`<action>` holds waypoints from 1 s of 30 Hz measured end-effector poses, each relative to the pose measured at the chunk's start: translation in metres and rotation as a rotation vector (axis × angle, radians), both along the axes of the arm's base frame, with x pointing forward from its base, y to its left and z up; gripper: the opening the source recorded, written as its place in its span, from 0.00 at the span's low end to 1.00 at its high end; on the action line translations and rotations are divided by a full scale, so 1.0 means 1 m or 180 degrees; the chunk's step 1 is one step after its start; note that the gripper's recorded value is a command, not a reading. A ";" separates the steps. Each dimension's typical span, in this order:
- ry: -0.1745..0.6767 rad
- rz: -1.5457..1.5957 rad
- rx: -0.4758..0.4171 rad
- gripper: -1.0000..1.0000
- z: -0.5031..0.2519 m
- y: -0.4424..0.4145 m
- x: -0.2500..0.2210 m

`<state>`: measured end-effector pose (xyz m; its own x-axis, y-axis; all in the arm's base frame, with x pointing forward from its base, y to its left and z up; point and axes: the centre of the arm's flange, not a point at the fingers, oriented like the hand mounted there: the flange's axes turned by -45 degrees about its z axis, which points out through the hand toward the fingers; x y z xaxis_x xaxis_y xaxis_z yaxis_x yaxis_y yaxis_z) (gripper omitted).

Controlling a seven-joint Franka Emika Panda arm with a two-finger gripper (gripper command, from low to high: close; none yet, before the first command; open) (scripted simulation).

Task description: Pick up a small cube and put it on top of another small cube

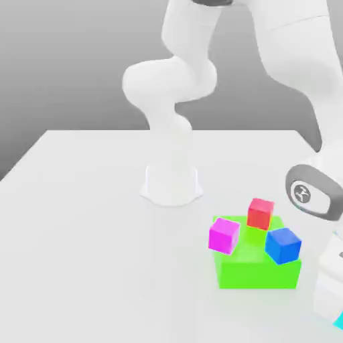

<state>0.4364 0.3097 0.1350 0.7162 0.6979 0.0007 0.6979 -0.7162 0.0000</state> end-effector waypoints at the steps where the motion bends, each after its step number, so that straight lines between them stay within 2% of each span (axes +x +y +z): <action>1: 0.0001 0.0001 -0.0001 0.00 -0.006 0.000 0.000; 8: 0.0027 0.0153 0.0025 0.00 0.067 -0.004 -0.009; 20: 0.0101 0.1535 0.0156 0.00 0.150 -0.046 -0.096; 30: 0.0032 0.2705 0.0067 0.00 0.181 -0.096 -0.172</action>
<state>0.2640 0.2141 0.3159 -0.0514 0.9985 0.0161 0.9985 0.0517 -0.0164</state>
